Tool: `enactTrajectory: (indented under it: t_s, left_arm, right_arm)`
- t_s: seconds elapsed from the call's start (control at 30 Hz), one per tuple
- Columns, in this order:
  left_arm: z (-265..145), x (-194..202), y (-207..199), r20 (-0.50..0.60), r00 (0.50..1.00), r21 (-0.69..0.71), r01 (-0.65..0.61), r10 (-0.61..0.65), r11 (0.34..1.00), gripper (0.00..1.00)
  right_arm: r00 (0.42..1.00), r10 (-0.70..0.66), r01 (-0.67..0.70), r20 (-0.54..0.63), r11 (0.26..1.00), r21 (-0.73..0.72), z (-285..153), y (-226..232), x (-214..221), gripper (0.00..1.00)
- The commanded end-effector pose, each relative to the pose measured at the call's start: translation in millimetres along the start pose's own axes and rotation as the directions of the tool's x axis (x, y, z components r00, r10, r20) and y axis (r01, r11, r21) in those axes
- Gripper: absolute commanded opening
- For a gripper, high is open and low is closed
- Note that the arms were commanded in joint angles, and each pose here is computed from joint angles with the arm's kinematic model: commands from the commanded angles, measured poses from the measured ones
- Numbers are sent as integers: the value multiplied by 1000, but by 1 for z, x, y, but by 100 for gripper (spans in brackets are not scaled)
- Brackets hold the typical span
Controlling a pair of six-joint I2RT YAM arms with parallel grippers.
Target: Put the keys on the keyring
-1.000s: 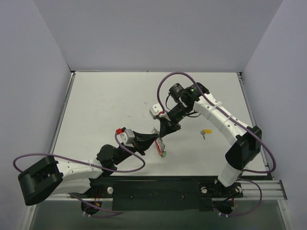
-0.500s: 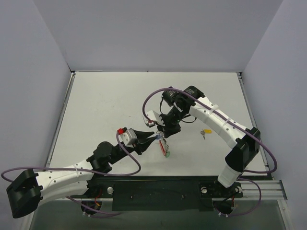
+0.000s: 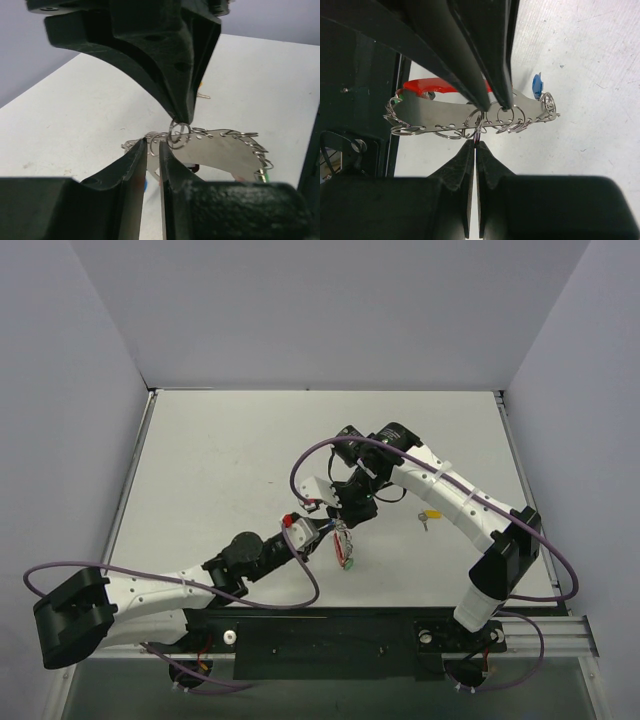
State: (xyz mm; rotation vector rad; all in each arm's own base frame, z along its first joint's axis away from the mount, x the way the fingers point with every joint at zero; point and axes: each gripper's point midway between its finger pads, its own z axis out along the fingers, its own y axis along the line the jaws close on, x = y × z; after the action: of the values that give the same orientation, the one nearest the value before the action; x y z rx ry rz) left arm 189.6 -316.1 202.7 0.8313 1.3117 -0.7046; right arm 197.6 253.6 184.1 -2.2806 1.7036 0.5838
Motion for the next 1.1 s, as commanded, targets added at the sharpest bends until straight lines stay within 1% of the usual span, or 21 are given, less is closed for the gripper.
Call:
enactTrajectory:
  t_s: [0.0,0.13,0.23,0.4,0.53,0.57,0.73,0.9,1.07]
  left_arm:
    - [7,-52,25,182,983,-133,21,4,991,24]
    - [-4,-46,26,182,983,-137,42,-16,990,21]
    - [-11,-30,23,131,991,-128,39,-22,991,22]
    - [-8,-23,15,115,992,-85,54,-44,995,23]
    - [4,-27,11,128,989,-69,80,-71,994,27]
    - [6,-23,10,118,990,-71,85,-76,994,28]
    - [12,-25,5,135,987,-46,98,-91,994,33]
    - [12,-29,2,155,982,-27,114,-109,993,36]
    - [11,-34,-7,174,976,25,129,-131,991,38]
  right_arm:
    - [1000,1,-1,4,1000,8,-17,14,-4,0]
    - [1000,-3,3,7,1000,9,-18,15,-4,0]
    - [1000,-4,4,12,1000,7,-18,15,-5,0]
    - [1000,1,-1,24,1000,-5,-17,17,-7,0]
    - [999,1,0,35,1000,-10,-17,17,-9,0]
    - [999,3,-2,37,1000,-13,-16,18,-9,0]
    - [999,2,-1,39,1000,-22,-15,19,-9,0]
    - [999,0,1,39,1000,-28,-13,19,-8,0]
    - [999,1,0,37,999,-34,-11,19,-8,0]
